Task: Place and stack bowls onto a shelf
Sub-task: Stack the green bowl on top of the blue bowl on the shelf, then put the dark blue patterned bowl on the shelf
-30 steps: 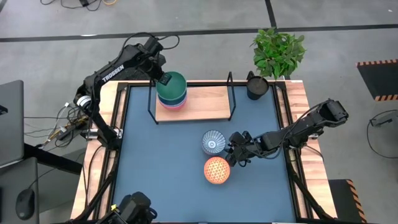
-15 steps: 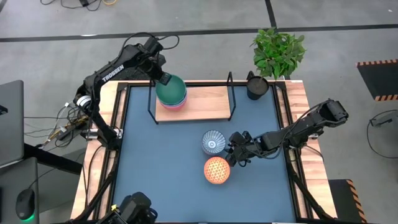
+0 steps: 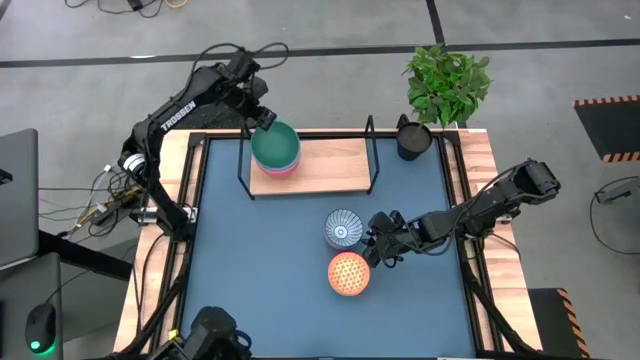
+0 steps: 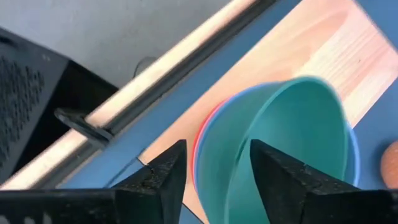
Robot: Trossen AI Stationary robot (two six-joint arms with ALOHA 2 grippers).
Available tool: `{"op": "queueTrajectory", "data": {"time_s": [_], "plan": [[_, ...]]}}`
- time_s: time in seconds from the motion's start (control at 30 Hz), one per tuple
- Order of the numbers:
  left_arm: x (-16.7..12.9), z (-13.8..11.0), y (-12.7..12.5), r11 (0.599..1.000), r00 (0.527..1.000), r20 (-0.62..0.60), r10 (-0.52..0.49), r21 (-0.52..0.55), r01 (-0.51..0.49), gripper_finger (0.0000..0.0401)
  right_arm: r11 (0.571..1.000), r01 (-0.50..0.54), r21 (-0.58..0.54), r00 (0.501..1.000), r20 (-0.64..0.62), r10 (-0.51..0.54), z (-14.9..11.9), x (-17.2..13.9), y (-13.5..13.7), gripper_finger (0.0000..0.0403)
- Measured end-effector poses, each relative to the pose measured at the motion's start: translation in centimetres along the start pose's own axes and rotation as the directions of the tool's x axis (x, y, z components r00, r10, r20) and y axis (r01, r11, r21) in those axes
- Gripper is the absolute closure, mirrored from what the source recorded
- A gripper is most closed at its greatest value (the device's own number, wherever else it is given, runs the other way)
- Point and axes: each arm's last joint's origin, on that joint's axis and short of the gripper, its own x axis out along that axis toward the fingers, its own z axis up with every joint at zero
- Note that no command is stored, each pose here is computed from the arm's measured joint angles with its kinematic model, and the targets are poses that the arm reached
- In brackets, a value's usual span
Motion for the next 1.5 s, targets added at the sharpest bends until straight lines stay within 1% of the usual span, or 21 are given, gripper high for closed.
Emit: {"op": "queueTrajectory", "data": {"time_s": [0.07, 0.13, 0.23, 0.33, 0.43, 0.5, 0.63, 0.8, 0.87, 1.0, 1.07, 1.17, 1.3, 1.4, 1.5], "plan": [[-0.8, 0.4, -0.1, 1.0, 1.0, 0.021, -0.002, 0.015, 0.001, 0.0236, 1.0, 0.0, 0.0, 1.0, 0.0, 0.0, 0.0, 0.0, 0.0, 0.0226], [-1.5, 0.5, -0.3, 0.999, 1.0, 0.018, -0.016, 0.032, 0.016, 0.0238, 1.0, 0.0, 0.0, 1.0, -0.001, 0.0, 0.0, 0.0, 0.0, 0.0226], [-2.5, 0.6, -0.5, 0.998, 0.999, 0.01, -0.035, 0.06, 0.034, 0.026, 1.0, -0.001, 0.0, 1.0, -0.001, 0.001, 0.0, 0.0, 0.0, 0.0226], [-2.7, 0.2, -0.6, 0.995, 0.998, -0.029, -0.063, 0.08, 0.065, 0.0307, 1.0, -0.001, 0.0, 1.0, 0.0, 0.001, 0.0, 0.0, 0.0, 0.0226], [-2.6, -0.2, -0.5, 0.992, 0.995, -0.066, -0.075, 0.097, 0.081, 0.0372, 1.0, -0.001, 0.0, 1.0, 0.0, 0.001, 0.0, 0.0, 0.0, 0.0226], [-2.0, -0.3, -0.5, 0.992, 0.994, -0.07, -0.082, 0.091, 0.088, 0.0391, 1.0, -0.001, 0.0, 1.0, 0.0, 0.001, 0.0, 0.0, 0.0, 0.0226], [-0.3, -0.9, 0.0, 0.995, 0.994, -0.095, -0.055, 0.075, 0.062, 0.0399, 1.0, -0.001, 0.0, 1.0, 0.0, 0.001, 0.0, 0.0, 0.0, 0.0226], [1.7, -1.6, 1.1, 0.999, 0.994, -0.102, -0.043, 0.013, 0.044, 0.04, 1.0, -0.003, -0.001, 1.0, -0.001, 0.003, 0.0, 0.0, 0.0, 0.0226], [2.0, -1.8, 1.3, 0.999, 0.993, -0.108, -0.046, -0.005, 0.046, 0.04, 1.0, -0.003, 0.0, 1.0, -0.001, 0.003, 0.0, 0.0, 0.0, 0.0226], [2.1, -2.0, 1.2, 0.997, 0.989, -0.12, -0.083, -0.015, 0.082, 0.04, 1.0, -0.003, 0.001, 1.0, -0.001, 0.003, 0.0, 0.0, 0.0, 0.0226], [2.1, -2.1, 1.1, 0.995, 0.985, -0.138, -0.101, -0.036, 0.097, 0.0399, 1.0, -0.004, 0.006, 1.0, -0.001, 0.004, 0.0, 0.0, 0.0, 0.0226], [1.3, -2.2, 0.8, 0.992, 0.98, -0.155, -0.125, -0.047, 0.119, 0.0399, 1.0, -0.005, 0.007, 1.0, 0.0, 0.005, 0.0, 0.0, 0.1, 0.0226], [-1.3, -2.3, -0.6, 0.977, 0.969, -0.122, -0.215, -0.016, 0.214, 0.0399, 1.0, -0.005, 0.007, 1.0, -0.001, 0.005, 0.0, 0.0, 0.1, 0.0226], [-3.6, -2.7, -2.6, 0.95, 0.95, -0.059, -0.307, 0.049, 0.31, 0.0399, 1.0, -0.005, 0.007, 1.0, -0.001, 0.005, 0.0, 0.0, 0.1, 0.0226], [-6.1, -3.6, -5.2, 0.915, 0.927, -0.018, -0.374, 0.156, 0.372, 0.0399, 1.0, -0.005, 0.008, 1.0, -0.001, 0.005, 0.0, 0.0, 0.1, 0.0226]]}}
